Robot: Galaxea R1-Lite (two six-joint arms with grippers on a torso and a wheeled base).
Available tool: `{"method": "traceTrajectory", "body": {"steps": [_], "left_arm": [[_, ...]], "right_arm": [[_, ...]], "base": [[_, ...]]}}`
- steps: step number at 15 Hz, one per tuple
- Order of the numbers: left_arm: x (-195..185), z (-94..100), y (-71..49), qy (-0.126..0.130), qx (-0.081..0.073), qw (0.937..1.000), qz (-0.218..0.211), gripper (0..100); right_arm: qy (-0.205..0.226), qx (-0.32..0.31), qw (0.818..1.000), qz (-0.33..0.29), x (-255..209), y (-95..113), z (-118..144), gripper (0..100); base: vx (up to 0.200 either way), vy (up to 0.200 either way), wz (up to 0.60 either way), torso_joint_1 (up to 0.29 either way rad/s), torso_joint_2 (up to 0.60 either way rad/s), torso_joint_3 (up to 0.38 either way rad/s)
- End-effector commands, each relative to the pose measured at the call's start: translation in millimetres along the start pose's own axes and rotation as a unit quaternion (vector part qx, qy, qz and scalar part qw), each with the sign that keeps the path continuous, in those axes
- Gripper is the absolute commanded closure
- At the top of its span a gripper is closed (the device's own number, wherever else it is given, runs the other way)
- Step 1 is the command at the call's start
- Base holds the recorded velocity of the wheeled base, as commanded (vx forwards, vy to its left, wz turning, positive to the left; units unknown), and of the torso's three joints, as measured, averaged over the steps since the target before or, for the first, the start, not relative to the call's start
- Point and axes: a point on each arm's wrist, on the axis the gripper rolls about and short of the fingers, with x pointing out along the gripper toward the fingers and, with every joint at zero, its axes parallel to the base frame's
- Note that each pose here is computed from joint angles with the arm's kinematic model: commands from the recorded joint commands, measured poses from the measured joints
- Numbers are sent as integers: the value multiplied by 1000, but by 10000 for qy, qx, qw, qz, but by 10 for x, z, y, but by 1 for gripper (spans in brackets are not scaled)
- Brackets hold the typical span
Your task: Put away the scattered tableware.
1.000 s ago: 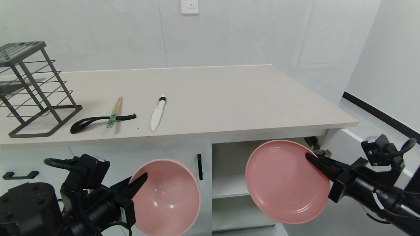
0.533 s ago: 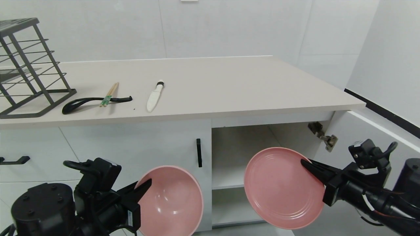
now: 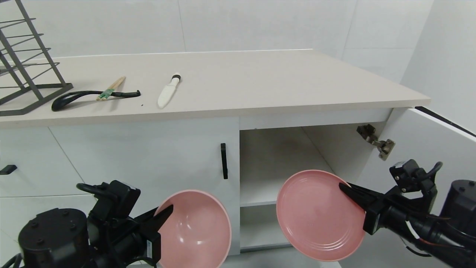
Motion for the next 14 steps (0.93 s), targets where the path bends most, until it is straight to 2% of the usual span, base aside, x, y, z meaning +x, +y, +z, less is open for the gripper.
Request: {"method": "traceTrajectory", "body": {"steps": [1, 11, 14], "left_arm": [[3, -2, -3, 5, 0, 10000, -5, 100], [4, 1, 8, -3, -3, 10000, 23, 100], [3, -2, -1, 5, 13, 10000, -6, 100]], "right_arm": [[7, 0, 10000, 3, 16, -1, -4, 100], [150, 82, 9999, 1, 33, -5, -57, 100], [176, 241, 9995, -69, 260, -79, -86, 100]], "base": [[0, 0, 0, -12, 61, 46], [0, 0, 0, 0, 0, 0], [0, 0, 0, 0, 0, 0]]}}
